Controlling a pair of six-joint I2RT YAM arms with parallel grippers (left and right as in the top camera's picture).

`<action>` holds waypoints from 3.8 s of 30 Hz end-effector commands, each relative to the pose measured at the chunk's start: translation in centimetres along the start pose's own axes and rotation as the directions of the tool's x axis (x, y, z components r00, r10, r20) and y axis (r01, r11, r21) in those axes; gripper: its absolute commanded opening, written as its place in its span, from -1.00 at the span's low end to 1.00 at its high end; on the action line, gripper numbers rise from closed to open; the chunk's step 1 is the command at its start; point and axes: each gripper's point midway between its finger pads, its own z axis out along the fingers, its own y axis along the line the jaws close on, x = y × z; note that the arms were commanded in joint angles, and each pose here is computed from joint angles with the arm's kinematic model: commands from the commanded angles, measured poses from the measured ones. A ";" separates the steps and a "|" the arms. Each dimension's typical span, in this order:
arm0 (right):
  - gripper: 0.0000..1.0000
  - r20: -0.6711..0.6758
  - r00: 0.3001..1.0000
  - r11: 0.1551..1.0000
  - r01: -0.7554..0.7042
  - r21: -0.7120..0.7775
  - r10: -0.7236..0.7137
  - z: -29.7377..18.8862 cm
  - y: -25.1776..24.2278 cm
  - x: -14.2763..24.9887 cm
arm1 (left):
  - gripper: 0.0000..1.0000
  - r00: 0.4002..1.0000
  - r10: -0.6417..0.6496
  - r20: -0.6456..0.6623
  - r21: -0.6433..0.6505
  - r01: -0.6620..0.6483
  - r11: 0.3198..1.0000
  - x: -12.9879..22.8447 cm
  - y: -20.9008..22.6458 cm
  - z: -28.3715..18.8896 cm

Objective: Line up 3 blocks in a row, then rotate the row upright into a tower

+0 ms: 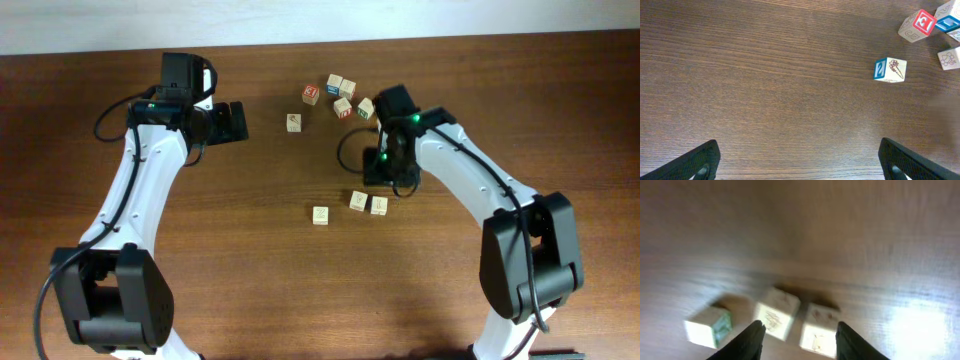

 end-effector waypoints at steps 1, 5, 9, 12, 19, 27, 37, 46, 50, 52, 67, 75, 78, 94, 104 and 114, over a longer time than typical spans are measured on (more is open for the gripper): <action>-0.29 0.035 0.999 1.000 -0.010 -0.014 0.011 0.1 0.4 -1.1 | 0.99 1.000 -0.009 0.008 0.007 0.009 1.000 -0.5 -0.2 0.0; -0.55 0.060 0.996 0.998 -0.057 -0.033 0.059 1.1 1.3 -1.9 | 0.99 1.000 -0.009 0.004 0.023 0.009 1.000 -0.4 -0.5 0.0; -0.61 0.050 0.998 0.999 -0.036 -0.029 0.037 2.7 2.5 -1.6 | 0.99 1.000 -0.009 0.004 0.024 0.009 1.000 -0.4 -0.5 0.0; -0.61 0.041 0.998 0.999 -0.044 -0.023 0.045 3.1 2.5 -1.4 | 0.99 1.000 -0.009 0.004 0.024 0.009 1.000 -0.4 -0.5 0.0; -0.61 -0.045 0.999 0.998 -0.031 -0.058 0.029 3.8 3.0 0.4 | 0.99 1.000 -0.009 0.000 0.023 0.009 1.000 -0.3 -0.5 0.0; -0.61 -0.116 0.993 0.998 -0.025 -0.065 0.017 4.2 2.8 1.9 | 0.99 1.000 -0.009 -0.005 0.022 0.009 1.000 -0.2 -0.4 0.0; -0.52 -0.092 0.992 0.993 0.079 -0.087 -0.087 2.6 3.7 0.8 | 0.99 1.000 -0.009 -0.010 0.021 0.009 1.000 -0.1 -0.4 0.0; -0.51 -0.084 0.996 1.000 0.026 -0.004 -0.026 -2.7 1.5 -1.6 | 0.08 0.992 0.073 -0.106 0.174 -0.054 0.983 2.5 -4.1 0.2; -0.51 -0.125 0.992 0.999 -0.033 0.019 0.036 -3.3 -1.3 -1.3 | -0.78 0.961 0.075 -0.265 0.168 -0.031 0.985 6.9 -5.8 1.3; -0.51 -0.123 0.991 0.998 -0.054 0.023 0.056 -3.5 -2.6 -1.7 | -0.95 0.934 0.097 -0.343 0.192 -0.031 0.981 9.5 -7.3 1.6; -0.50 -0.112 0.991 0.997 -0.075 0.026 0.077 -3.7 -3.8 -2.2 | -1.00 0.843 0.093 -0.530 0.274 0.067 0.959 20.5 -14.8 2.9; -0.50 -0.112 0.991 0.997 -0.074 0.026 0.077 -3.7 -3.7 -2.1 | -1.00 0.825 0.161 -0.542 0.293 0.006 0.956 22.6 -16.9 2.4; -0.51 -0.112 0.991 0.997 -0.074 0.025 0.076 -3.7 -3.7 -2.2 | -1.00 0.823 0.160 -0.545 0.284 0.001 0.959 22.8 -16.7 2.4; -0.50 -0.111 0.991 0.997 -0.074 0.025 0.076 -3.7 -3.7 -2.2 | -1.00 0.815 0.107 -0.569 0.201 0.011 0.980 23.5 -15.7 5.3; -0.50 -0.108 0.991 0.997 -0.073 0.024 0.076 -3.7 -3.7 -2.3 | -1.00 0.862 0.138 -0.488 0.263 -0.005 0.965 21.1 -16.9 5.8; -0.88 -0.092 0.993 0.997 -0.072 -0.009 0.070 -4.9 -3.0 -2.2 | -1.00 0.874 0.239 -0.424 0.355 -0.082 0.931 18.8 -18.7 4.6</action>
